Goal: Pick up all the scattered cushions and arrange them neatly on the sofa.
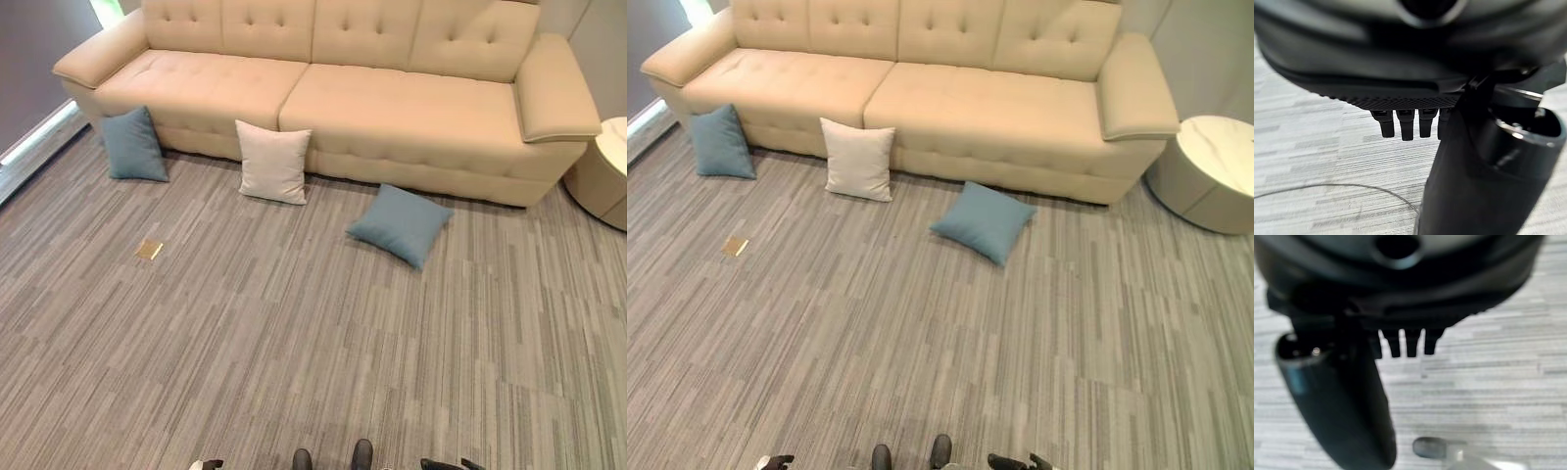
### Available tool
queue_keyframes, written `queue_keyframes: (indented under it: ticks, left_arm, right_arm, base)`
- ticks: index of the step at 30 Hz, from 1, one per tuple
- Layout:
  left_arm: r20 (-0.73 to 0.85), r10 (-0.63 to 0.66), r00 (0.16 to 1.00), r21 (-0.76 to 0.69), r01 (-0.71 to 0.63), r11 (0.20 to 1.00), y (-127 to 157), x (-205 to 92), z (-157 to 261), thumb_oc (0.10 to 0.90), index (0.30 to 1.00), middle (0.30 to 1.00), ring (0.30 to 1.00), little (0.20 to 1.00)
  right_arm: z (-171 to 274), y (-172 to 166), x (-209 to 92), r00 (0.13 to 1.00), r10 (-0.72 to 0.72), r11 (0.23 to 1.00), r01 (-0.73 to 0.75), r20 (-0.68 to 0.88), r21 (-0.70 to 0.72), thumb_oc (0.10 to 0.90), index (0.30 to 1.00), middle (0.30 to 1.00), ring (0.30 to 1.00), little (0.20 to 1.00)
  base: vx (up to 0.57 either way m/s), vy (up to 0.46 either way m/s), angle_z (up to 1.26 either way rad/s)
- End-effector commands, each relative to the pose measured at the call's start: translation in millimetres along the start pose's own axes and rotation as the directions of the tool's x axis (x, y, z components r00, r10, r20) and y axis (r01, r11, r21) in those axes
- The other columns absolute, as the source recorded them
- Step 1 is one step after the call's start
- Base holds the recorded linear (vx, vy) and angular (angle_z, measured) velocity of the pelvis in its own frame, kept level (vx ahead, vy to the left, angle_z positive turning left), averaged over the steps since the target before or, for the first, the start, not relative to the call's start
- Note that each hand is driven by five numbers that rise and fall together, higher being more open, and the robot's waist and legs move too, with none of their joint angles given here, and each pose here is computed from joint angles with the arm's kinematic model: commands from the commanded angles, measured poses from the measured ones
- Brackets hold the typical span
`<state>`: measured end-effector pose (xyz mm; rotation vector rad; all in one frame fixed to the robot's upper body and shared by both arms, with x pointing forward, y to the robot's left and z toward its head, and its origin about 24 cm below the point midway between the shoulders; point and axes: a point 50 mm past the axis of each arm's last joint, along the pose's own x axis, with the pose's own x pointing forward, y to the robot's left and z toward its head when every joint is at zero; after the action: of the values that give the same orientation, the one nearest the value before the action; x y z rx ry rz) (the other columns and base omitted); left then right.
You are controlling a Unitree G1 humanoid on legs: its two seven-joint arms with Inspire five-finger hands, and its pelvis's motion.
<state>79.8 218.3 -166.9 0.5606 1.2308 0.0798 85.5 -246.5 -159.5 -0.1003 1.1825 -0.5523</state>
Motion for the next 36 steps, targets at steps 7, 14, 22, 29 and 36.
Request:
queue_keyframes:
  ticks: [7,14,22,29,36]
  left_arm:
    - [0.187,0.094,0.978,0.071,-0.109,0.992,20,6,56,0.800,0.900,0.900,0.900,0.900]
    - [0.185,0.088,0.979,0.150,-0.117,0.982,19,5,45,0.800,0.900,0.900,0.900,0.900]
    - [-0.021,0.070,0.997,0.139,-0.067,0.988,14,2,-10,0.800,0.900,0.900,0.900,0.900]
    - [-0.011,0.093,0.996,0.122,-0.091,0.988,19,3,-5,0.800,0.900,0.900,0.900,0.900]
    - [0.172,0.138,0.975,0.103,-0.157,0.982,32,7,50,0.800,0.900,0.900,0.900,0.900]
  right_arm:
    - [-9,-10,1,0.999,-0.031,0.972,0.025,-0.020,-0.234,0.800,0.900,0.900,0.900,0.900]
    - [9,-36,7,0.996,-0.090,0.959,0.094,0.029,-0.268,0.800,0.900,0.900,0.900,0.900]
    - [3,-31,6,0.997,-0.073,0.939,0.079,0.030,-0.336,0.800,0.900,0.900,0.900,0.900]
    - [3,-10,3,0.999,-0.001,0.908,0.020,0.045,-0.419,0.800,0.900,0.900,0.900,0.900]
    - [56,15,0,0.968,0.076,0.910,0.031,0.241,-0.413,0.800,0.900,0.900,0.900,0.900]
  base:
    - [0.08,-0.201,-0.39]
    - [0.22,-0.055,-0.42]
    - [0.47,0.120,-0.54]
    - [0.33,0.187,-0.11]
    - [0.38,0.181,0.23]
